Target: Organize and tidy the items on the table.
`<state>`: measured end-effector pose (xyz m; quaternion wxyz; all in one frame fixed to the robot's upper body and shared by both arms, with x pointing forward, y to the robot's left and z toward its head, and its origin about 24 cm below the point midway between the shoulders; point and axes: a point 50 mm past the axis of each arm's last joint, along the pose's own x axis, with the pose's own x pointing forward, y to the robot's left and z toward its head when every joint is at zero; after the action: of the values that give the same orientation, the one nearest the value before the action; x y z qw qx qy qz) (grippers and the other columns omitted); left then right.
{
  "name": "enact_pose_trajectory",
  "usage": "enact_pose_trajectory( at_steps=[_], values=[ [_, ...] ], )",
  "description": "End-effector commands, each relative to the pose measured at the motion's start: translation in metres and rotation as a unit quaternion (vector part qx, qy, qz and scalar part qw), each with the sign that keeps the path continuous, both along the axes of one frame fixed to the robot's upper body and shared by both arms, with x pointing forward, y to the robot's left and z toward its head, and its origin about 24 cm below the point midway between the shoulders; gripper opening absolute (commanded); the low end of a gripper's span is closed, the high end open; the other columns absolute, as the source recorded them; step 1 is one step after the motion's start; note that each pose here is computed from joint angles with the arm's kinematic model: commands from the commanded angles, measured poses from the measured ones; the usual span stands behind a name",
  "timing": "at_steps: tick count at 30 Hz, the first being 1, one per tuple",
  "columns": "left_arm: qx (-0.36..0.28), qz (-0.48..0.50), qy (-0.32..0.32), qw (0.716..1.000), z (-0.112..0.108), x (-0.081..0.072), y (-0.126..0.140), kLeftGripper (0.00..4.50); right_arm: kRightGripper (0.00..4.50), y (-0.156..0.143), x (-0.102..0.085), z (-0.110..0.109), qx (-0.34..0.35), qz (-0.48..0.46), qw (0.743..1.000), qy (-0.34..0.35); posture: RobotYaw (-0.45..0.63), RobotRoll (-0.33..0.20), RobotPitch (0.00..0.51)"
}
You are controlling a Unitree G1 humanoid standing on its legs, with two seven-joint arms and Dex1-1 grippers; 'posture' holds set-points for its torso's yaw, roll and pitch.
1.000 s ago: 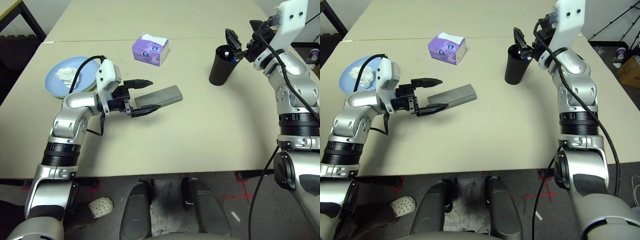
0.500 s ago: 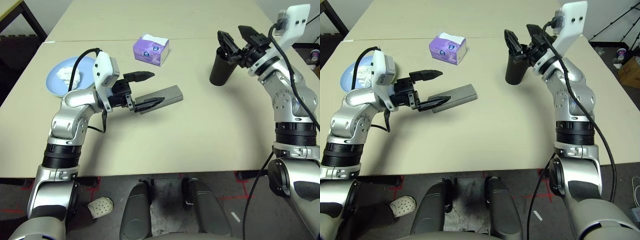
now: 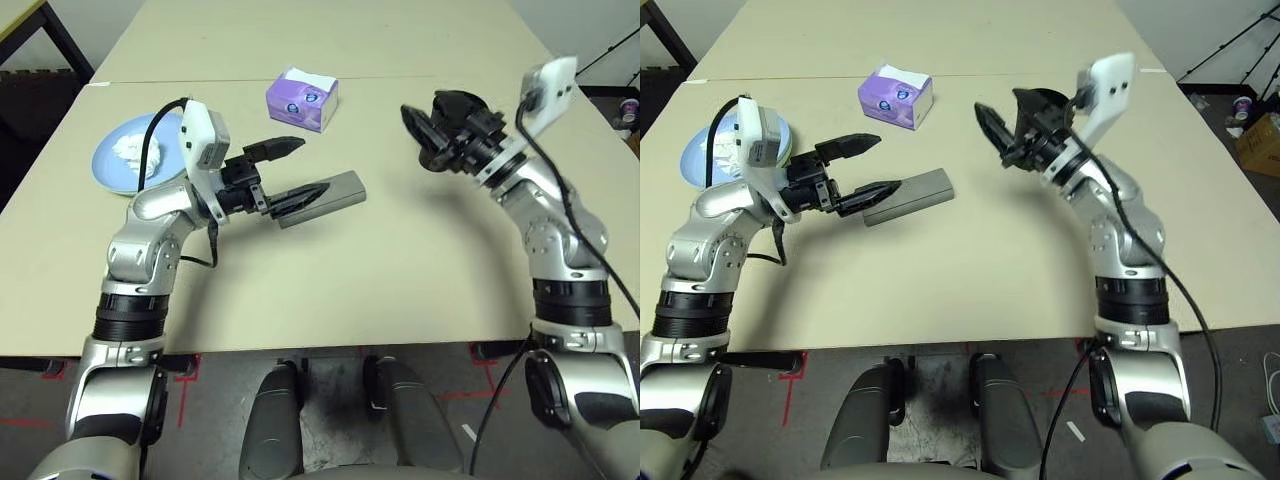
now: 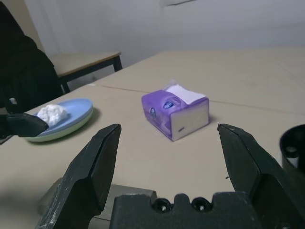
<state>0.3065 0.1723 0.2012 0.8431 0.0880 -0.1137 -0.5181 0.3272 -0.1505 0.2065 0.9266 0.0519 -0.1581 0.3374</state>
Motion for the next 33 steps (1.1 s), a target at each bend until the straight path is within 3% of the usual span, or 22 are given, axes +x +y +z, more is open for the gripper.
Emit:
enact_pose_trajectory(
  at_steps=[1,8,11,14,17,21,27,33],
  values=[
    [0.013,-0.011,-0.005,1.0,-0.002,-0.005,0.0,4.5,4.47,0.001,-0.003,0.001,-0.007,0.001,1.0,-0.021,-0.03,0.0,0.171],
    [0.049,-0.03,-0.004,0.998,-0.011,-0.008,-0.003,4.5,4.47,0.0,-0.002,-0.006,-0.044,-0.004,0.998,-0.039,-0.03,0.0,0.167],
    [0.089,-0.039,-0.018,0.995,-0.019,-0.01,-0.001,4.5,4.47,-0.002,-0.002,-0.008,-0.077,0.003,0.996,-0.051,-0.04,0.0,0.168],
    [0.086,-0.015,-0.041,0.995,-0.016,-0.005,0.001,4.5,4.47,-0.002,-0.004,-0.012,-0.098,0.006,0.993,-0.066,-0.04,0.0,0.16],
    [0.022,0.041,-0.046,0.998,-0.007,0.002,0.002,4.5,4.47,-0.003,-0.003,-0.016,-0.085,-0.01,0.994,-0.068,-0.04,0.0,0.152],
    [0.029,0.022,-0.015,0.999,-0.021,-0.006,-0.003,4.5,4.47,-0.007,0.0,-0.023,-0.044,-0.03,0.998,-0.043,-0.04,0.0,0.15],
    [-0.048,0.093,-0.022,0.994,-0.007,0.004,0.01,4.5,4.47,-0.009,0.002,-0.026,0.017,-0.043,0.999,-0.01,-0.04,0.0,0.15],
    [0.018,0.088,-0.042,0.995,-0.015,0.0,0.013,4.5,4.47,-0.009,0.003,-0.022,-0.007,-0.058,0.998,-0.033,-0.04,0.0,0.146]
  ],
)
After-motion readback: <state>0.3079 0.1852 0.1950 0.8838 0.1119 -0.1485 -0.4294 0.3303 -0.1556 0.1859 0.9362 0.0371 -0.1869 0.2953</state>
